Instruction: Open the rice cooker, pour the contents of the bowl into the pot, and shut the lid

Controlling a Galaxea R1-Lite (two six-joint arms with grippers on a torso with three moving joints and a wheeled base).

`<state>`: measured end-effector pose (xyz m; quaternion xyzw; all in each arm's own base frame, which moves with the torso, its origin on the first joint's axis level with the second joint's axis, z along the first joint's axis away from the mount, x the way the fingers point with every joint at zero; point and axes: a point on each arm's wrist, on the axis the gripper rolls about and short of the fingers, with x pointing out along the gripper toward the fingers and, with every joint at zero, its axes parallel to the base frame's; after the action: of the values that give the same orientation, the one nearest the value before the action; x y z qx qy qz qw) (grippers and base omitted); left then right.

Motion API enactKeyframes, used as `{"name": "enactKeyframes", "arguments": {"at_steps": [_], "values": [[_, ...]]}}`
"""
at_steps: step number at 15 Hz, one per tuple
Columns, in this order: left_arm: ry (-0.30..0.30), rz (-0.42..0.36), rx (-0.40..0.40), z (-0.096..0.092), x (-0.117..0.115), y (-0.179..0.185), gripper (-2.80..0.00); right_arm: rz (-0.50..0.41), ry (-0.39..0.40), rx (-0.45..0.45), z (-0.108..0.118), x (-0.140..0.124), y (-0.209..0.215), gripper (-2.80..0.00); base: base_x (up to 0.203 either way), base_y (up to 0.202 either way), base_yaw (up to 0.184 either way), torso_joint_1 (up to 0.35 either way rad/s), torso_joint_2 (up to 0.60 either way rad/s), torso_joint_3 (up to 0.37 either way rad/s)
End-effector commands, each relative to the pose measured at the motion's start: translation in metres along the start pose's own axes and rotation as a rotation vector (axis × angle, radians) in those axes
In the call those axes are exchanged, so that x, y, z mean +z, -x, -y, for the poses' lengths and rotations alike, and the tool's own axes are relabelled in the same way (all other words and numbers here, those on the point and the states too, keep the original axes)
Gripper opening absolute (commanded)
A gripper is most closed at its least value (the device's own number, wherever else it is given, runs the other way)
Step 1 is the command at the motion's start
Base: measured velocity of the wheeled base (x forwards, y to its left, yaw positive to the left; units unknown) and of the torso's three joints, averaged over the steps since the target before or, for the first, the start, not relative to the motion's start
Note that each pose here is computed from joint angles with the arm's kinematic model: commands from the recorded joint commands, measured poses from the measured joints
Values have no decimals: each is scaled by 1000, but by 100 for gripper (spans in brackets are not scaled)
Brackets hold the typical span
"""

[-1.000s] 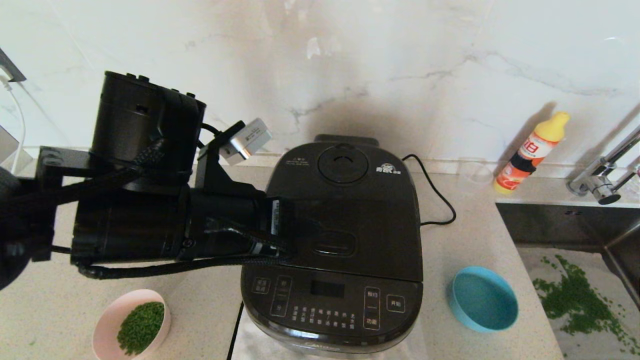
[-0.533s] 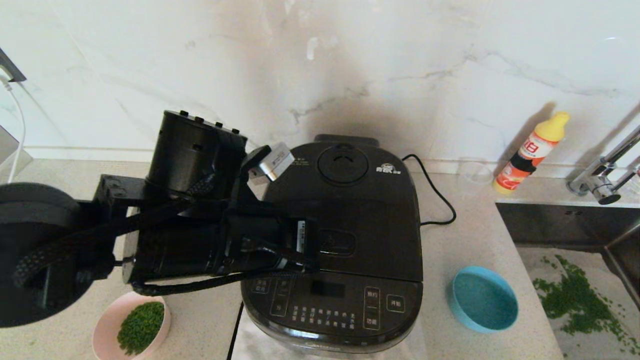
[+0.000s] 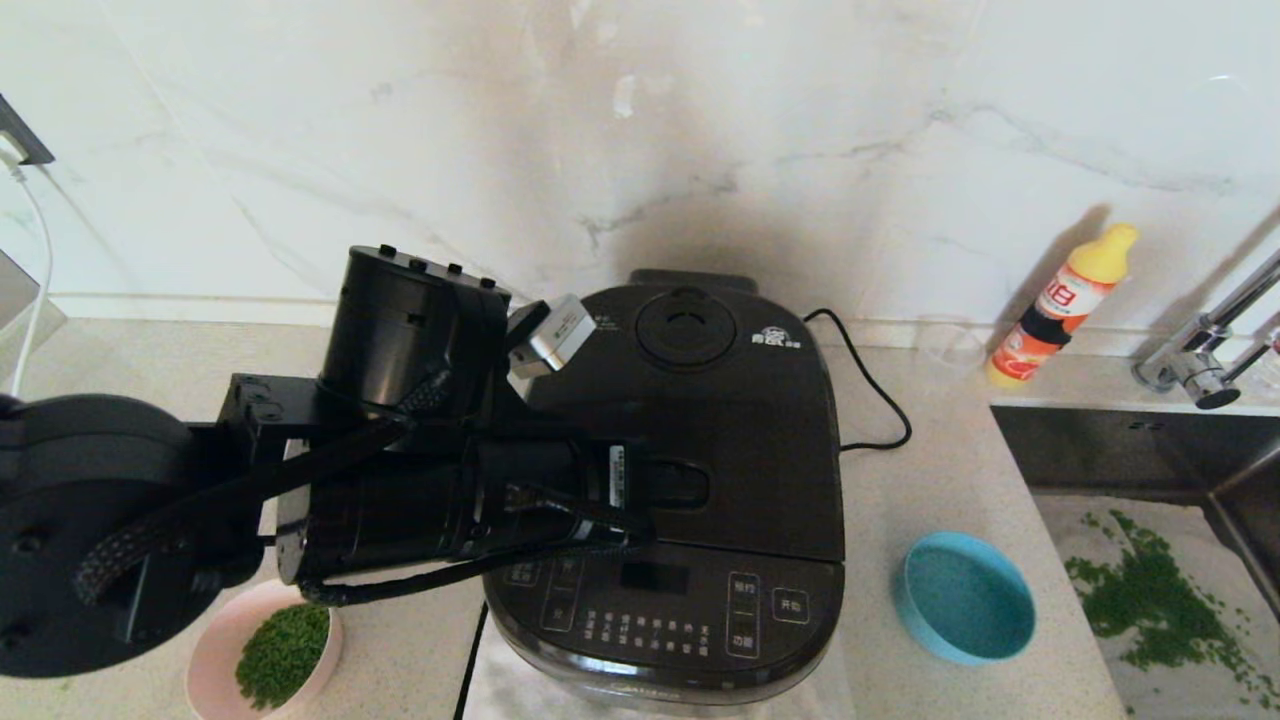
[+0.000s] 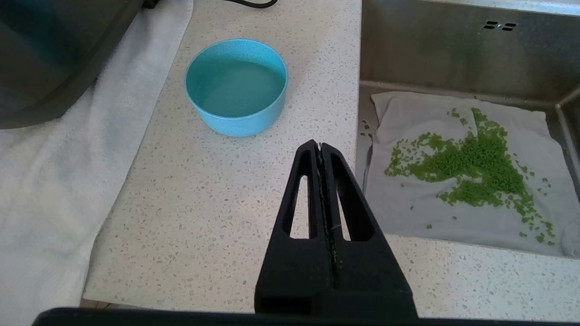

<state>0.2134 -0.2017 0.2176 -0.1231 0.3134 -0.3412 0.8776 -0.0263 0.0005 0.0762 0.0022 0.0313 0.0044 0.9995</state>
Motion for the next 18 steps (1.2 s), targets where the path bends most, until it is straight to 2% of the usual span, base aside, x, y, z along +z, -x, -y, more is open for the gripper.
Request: {"name": "enactKeyframes", "arguments": {"at_steps": [1,4,11,14,16,18], "values": [[12,12,-4,1,1,5,-280,-2,1,0,0,0,0,-280,0,0,0,0,0,0],[9,125,-37,13,23,30,-280,-2,1,0,0,0,0,-280,0,0,0,0,0,0],[4,370,-33,34,65,70,-280,-2,1,0,0,0,0,-280,0,0,0,0,0,0],[-30,536,-40,47,88,111,-280,-2,-1,0,0,0,0,-280,0,0,0,0,0,0],[-77,634,-49,55,95,145,-280,-2,1,0,0,0,0,-280,0,0,0,0,0,0],[-94,718,-70,61,98,182,-280,-2,1,0,0,0,0,-280,0,0,0,0,0,0]]}}
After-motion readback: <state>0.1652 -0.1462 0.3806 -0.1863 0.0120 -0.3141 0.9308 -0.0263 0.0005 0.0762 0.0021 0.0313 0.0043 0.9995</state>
